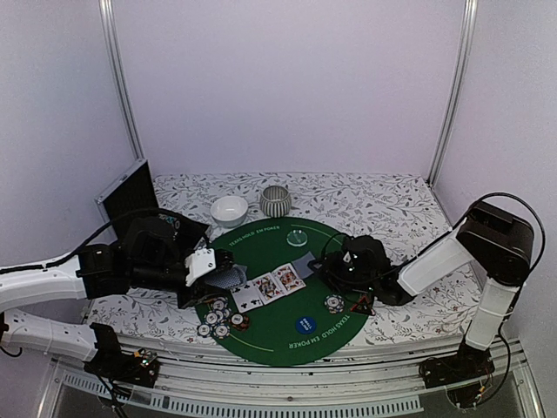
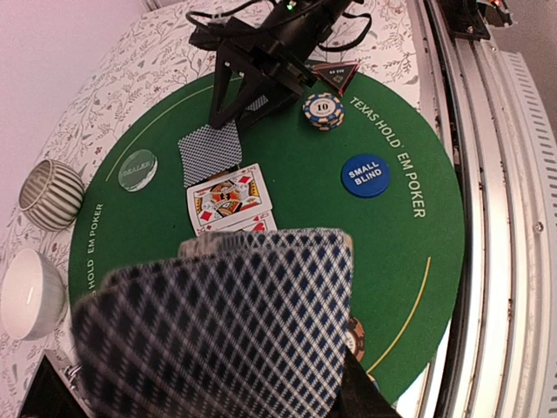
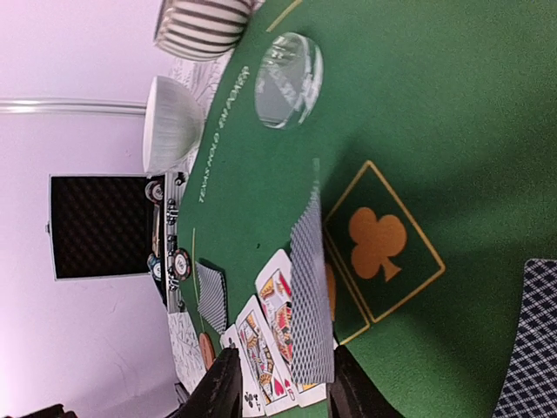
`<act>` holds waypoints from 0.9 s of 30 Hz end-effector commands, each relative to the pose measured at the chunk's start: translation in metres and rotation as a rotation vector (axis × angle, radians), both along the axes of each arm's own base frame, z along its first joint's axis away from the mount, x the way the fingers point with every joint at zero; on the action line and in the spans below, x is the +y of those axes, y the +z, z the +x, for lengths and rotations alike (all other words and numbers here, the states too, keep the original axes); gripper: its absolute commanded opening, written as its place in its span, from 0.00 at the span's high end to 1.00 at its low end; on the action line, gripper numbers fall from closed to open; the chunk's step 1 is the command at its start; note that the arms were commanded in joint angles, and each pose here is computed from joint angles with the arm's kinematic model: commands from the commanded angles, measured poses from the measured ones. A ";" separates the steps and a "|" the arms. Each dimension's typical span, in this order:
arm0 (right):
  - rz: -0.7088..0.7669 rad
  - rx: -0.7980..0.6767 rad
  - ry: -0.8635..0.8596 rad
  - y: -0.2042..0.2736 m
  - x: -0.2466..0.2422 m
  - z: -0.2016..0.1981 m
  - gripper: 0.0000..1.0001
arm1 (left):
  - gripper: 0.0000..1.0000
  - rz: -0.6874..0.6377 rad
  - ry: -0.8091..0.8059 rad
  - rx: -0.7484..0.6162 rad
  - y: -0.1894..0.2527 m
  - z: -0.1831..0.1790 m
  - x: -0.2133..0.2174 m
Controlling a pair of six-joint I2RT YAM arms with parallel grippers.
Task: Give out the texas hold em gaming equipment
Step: Distribute the poker card in the community card area, then pick up the poker card from the face-down deck piles.
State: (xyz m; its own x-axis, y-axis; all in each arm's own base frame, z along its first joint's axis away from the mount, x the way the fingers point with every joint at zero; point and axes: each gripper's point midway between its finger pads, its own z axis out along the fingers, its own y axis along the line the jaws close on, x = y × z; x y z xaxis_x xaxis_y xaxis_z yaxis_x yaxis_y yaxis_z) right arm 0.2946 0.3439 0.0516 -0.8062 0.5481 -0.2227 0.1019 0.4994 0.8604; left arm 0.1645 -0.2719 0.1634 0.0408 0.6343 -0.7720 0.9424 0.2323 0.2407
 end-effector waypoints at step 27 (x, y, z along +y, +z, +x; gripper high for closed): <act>-0.092 -0.871 0.913 0.186 0.117 -0.111 0.13 | 0.70 -0.038 -0.007 -0.002 0.013 0.000 -0.005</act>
State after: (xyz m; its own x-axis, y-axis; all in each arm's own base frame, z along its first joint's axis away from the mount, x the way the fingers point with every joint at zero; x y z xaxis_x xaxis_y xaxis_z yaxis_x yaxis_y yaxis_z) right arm 0.2150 0.4403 0.2593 -0.5352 0.0060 -0.8447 -0.8049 0.2998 0.5121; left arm 0.1637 -0.2718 0.1660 0.0420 0.6271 -0.7778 0.9425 0.2336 0.2391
